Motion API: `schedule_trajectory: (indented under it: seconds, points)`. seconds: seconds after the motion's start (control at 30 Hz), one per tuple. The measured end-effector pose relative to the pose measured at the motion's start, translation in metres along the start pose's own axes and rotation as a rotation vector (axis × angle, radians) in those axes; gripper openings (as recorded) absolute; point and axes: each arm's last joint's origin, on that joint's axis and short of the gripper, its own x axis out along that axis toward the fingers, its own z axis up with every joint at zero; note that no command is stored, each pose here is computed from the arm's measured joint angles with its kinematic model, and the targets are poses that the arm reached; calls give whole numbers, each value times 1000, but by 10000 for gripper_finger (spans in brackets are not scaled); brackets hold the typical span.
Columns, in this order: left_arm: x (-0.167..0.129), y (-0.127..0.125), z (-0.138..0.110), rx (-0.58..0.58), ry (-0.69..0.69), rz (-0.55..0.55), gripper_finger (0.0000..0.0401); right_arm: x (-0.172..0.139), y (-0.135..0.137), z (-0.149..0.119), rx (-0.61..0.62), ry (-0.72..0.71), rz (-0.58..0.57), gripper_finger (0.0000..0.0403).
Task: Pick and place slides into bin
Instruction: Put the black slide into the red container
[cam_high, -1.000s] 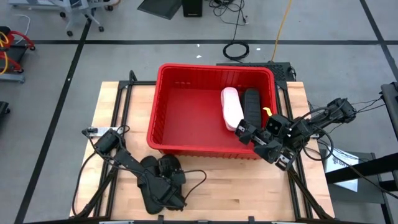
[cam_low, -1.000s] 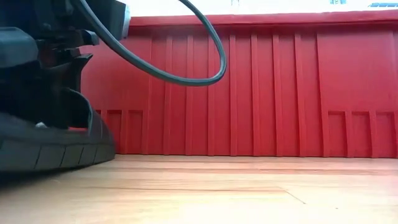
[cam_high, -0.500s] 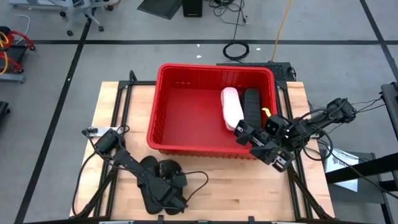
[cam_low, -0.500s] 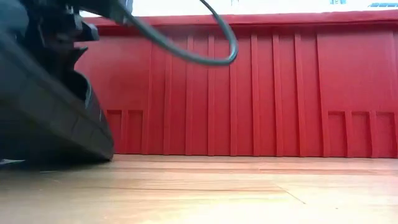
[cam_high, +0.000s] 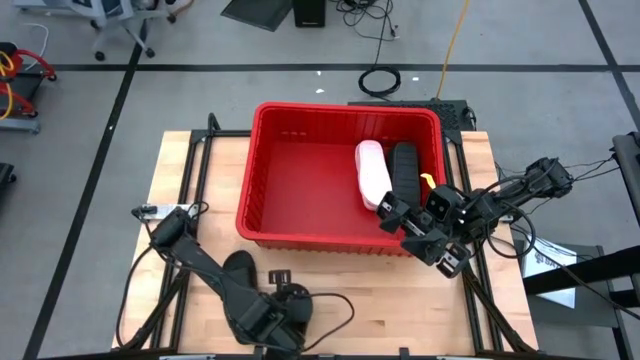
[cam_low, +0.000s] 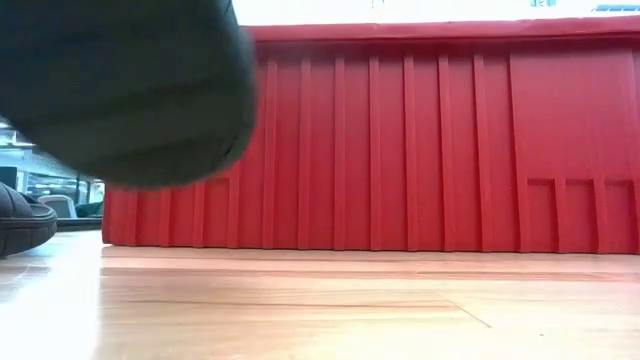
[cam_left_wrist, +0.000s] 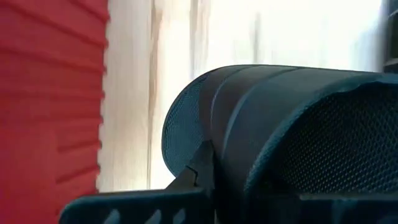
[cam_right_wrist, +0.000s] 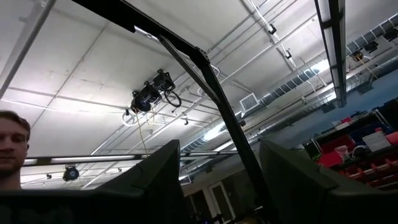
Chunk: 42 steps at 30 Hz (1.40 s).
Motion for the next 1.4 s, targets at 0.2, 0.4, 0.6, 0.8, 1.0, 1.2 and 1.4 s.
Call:
schedule_trajectory:
  seconds: [0.2,0.4,0.6,0.8,1.0,1.2,1.4]
  points:
    - [-40,3,20,-13,-144,-21,6,0,0,0,0,-2,2,210]
    - [-75,11,34,3,-264,-37,4,0,-1,-3,-4,28,-12,210]
    - [-104,19,43,18,-363,-53,9,0,-1,-3,92,34,-15,210]
    - [-118,29,48,78,-410,-49,9,-1,0,0,24,23,-19,210]
    - [-128,53,46,81,-388,3,3,-1,2,11,-51,-23,-91,210]
    - [-158,94,40,94,-439,102,9,11,13,33,-131,25,-120,210]
    - [-181,137,39,78,-498,186,9,25,21,52,-231,75,-175,210]
